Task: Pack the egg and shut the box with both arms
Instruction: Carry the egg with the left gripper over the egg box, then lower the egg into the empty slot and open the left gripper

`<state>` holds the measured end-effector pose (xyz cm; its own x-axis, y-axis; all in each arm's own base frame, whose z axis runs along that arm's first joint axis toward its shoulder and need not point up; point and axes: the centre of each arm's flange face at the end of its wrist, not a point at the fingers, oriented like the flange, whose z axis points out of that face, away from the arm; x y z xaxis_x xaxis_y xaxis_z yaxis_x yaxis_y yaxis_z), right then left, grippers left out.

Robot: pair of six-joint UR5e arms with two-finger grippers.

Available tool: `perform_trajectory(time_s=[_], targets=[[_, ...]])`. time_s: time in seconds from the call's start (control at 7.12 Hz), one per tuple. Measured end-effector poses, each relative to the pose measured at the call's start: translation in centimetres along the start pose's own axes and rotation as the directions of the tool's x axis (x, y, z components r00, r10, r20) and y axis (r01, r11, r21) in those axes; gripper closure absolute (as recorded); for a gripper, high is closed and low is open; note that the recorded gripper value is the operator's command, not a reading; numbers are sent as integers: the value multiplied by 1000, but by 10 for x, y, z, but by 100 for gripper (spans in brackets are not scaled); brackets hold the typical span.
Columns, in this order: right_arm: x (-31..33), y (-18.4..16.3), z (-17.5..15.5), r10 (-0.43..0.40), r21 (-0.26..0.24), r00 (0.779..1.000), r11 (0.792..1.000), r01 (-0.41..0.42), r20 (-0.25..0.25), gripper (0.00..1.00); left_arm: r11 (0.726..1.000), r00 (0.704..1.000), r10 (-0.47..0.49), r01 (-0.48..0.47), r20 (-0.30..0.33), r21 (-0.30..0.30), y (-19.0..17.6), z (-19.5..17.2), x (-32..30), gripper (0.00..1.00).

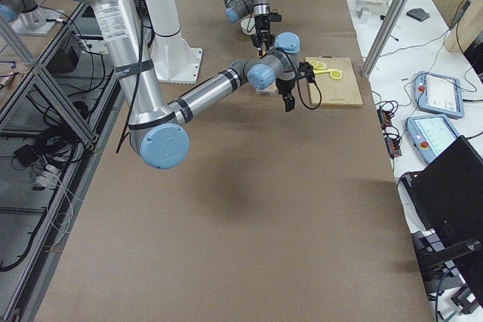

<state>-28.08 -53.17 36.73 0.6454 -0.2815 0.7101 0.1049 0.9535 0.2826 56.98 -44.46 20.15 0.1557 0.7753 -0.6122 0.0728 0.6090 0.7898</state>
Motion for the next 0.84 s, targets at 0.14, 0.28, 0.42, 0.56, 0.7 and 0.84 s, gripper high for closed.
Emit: perform_trajectory(time_s=[0.14, 0.28, 0.42, 0.56, 0.7, 0.84], targets=[[-2, -1, 0, 3, 3, 1000, 1000, -3, 3, 1, 999, 1000, -9, 8, 13, 32, -7, 22, 22, 100], [-3, -1, 0, 0, 9, 1000, 1000, 0, 8, 1, 998, 1000, -12, 11, 23, 62, -15, 39, 38, 100], [-4, -1, 0, -3, 12, 1000, 1000, 3, 10, 1, 997, 999, -15, 12, 34, 77, -21, 50, 45, 100], [-5, -1, 0, -5, 14, 1000, 1000, 5, 12, 1, 996, 999, -14, 11, 36, 86, -22, 57, 44, 100], [-6, -1, -1, -6, 15, 1000, 1000, 6, 13, 1, 994, 1000, -8, 5, 24, 106, -20, 60, 41, 100], [-6, -1, -1, -8, 16, 1000, 1000, 8, 14, 1, 991, 1000, 1, -2, 5, 132, -17, 60, 39, 100]])
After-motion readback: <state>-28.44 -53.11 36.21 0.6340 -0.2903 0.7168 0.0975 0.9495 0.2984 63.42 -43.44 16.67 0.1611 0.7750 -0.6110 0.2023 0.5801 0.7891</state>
